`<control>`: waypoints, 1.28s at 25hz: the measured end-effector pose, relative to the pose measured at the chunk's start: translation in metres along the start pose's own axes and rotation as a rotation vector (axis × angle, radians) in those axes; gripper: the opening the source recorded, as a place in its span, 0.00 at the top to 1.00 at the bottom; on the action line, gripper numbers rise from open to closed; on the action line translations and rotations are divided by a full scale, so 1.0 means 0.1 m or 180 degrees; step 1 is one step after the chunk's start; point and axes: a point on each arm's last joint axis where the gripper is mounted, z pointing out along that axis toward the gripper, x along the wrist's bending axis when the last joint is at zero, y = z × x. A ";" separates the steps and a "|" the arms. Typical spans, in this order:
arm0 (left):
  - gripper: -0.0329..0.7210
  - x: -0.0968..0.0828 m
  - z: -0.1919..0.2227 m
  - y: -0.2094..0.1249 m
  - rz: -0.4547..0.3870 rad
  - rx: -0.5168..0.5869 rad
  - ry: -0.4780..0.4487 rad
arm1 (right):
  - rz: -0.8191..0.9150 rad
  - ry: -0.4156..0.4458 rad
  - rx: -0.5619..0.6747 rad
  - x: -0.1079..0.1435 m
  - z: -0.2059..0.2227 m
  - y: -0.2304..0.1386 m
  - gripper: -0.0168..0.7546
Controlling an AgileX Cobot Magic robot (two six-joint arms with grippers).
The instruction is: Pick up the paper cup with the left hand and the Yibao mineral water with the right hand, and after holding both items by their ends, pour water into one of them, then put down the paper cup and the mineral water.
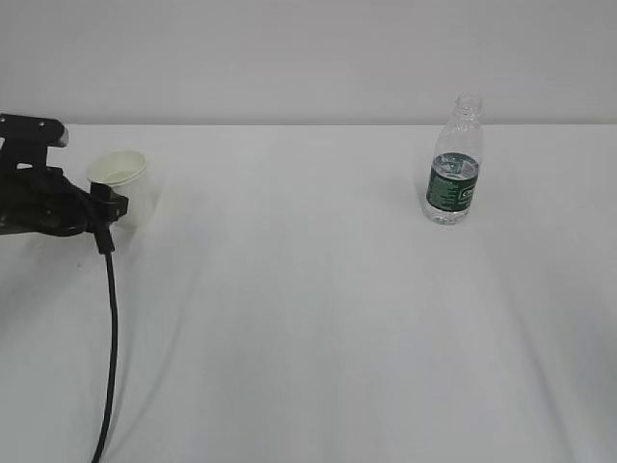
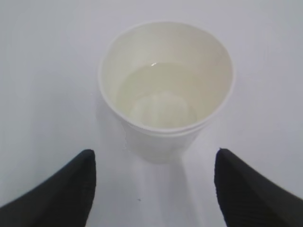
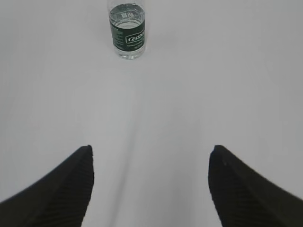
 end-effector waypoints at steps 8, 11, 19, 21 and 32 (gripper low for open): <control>0.21 -0.02 -0.32 0.02 0.0015 0.0100 0.0080 | 0.0044 0.0035 0.0011 0.01 0.00 0.00 0.24; 0.22 -0.04 -0.49 0.09 0.0030 0.0023 0.0104 | 0.0049 0.0038 0.0013 0.01 0.00 0.00 0.24; 0.22 -0.06 -1.03 0.43 0.0106 -0.0221 0.0263 | 0.0031 0.0052 0.0037 0.01 0.00 -0.01 0.24; 0.22 -0.06 -1.17 0.52 0.0124 -0.0313 0.0302 | 0.0014 0.0052 0.0037 0.01 0.00 -0.01 0.24; 0.24 -0.11 -1.95 0.82 0.0141 -0.0741 0.0513 | -0.0098 0.0118 0.0026 0.03 0.00 -0.01 0.24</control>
